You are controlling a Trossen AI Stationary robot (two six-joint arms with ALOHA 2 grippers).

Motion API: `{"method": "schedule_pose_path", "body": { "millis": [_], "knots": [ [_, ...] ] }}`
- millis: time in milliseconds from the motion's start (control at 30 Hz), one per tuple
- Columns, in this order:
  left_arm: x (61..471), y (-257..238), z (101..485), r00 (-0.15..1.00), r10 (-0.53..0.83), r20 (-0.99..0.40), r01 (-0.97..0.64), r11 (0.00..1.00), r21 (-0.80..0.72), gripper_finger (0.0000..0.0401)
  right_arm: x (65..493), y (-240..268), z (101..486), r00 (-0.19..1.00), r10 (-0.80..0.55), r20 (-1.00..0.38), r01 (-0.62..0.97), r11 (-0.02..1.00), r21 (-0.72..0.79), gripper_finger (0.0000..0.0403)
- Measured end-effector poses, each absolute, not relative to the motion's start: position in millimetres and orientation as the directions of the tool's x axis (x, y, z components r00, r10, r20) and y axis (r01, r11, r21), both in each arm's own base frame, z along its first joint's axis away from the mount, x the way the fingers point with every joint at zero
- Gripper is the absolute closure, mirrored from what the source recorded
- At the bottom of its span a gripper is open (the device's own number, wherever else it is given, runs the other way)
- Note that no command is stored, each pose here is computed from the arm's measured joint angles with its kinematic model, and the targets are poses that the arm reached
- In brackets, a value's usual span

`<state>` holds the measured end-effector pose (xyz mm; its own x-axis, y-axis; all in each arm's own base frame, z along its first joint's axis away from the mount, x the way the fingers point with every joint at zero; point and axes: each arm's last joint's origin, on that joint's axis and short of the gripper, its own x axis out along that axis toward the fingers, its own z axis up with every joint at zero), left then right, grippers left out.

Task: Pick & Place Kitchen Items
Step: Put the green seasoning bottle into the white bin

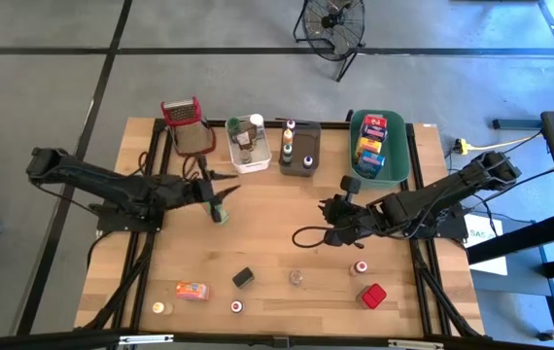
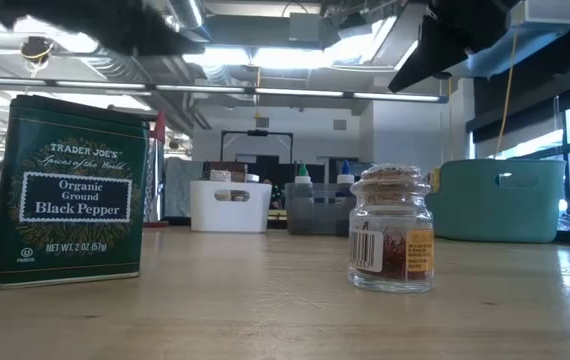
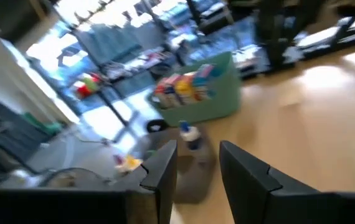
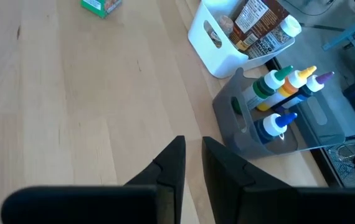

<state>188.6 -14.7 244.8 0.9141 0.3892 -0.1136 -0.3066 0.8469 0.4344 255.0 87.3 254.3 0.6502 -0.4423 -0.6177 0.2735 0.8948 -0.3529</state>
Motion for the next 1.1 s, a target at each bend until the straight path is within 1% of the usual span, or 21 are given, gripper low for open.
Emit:
{"method": "schedule_pose_path", "body": {
  "millis": [100,200,267,300,433,533,633,733,800,967,1100],
  "knots": [
    [191,-27,263,0.929,0.327,-0.171,-0.24,0.888,0.392,0.0287,255,89,255,0.657,-0.436,-0.615,0.269,0.898,-0.349,0.0345],
    [193,-42,274,0.956,0.192,-0.221,-0.098,0.921,0.377,0.0284,255,92,255,0.669,-0.426,-0.61,0.264,0.902,-0.341,0.0345],
    [195,-51,279,0.971,0.114,-0.209,-0.032,0.932,0.362,0.0276,254,95,256,0.678,-0.416,-0.606,0.256,0.906,-0.336,0.0345],
    [196,-54,280,0.974,0.097,-0.206,-0.017,0.933,0.36,0.027,254,97,256,0.682,-0.411,-0.605,0.252,0.908,-0.334,0.0345],
    [201,-62,277,0.974,0.081,-0.211,0.0,0.934,0.358,0.0236,252,104,257,0.701,-0.386,-0.6,0.23,0.918,-0.322,0.0345],
    [207,-66,274,0.977,0.072,-0.2,0.003,0.937,0.348,0.0206,251,111,257,0.719,-0.335,-0.609,0.192,0.938,-0.29,0.0345],
    [213,-72,274,0.985,0.051,-0.165,0.004,0.949,0.316,0.0179,251,118,258,0.742,-0.275,-0.611,0.151,0.957,-0.247,0.0345],
    [217,-80,276,0.993,0.018,-0.119,0.017,0.959,0.284,0.016,250,128,261,0.769,-0.216,-0.602,0.111,0.972,-0.207,0.0345],
    [217,-85,277,0.996,-0.001,-0.093,0.026,0.962,0.273,0.0154,249,134,263,0.788,-0.174,-0.59,0.081,0.98,-0.18,0.0345],
    [208,-105,282,0.995,-0.074,-0.073,0.094,0.938,0.332,0.015,245,154,269,0.839,-0.043,-0.543,-0.028,0.992,-0.121,0.0345],
    [199,-125,295,0.994,-0.091,-0.054,0.103,0.953,0.285,0.015,240,171,275,0.872,0.037,-0.488,-0.102,0.989,-0.107,0.0345]
  ]
}}
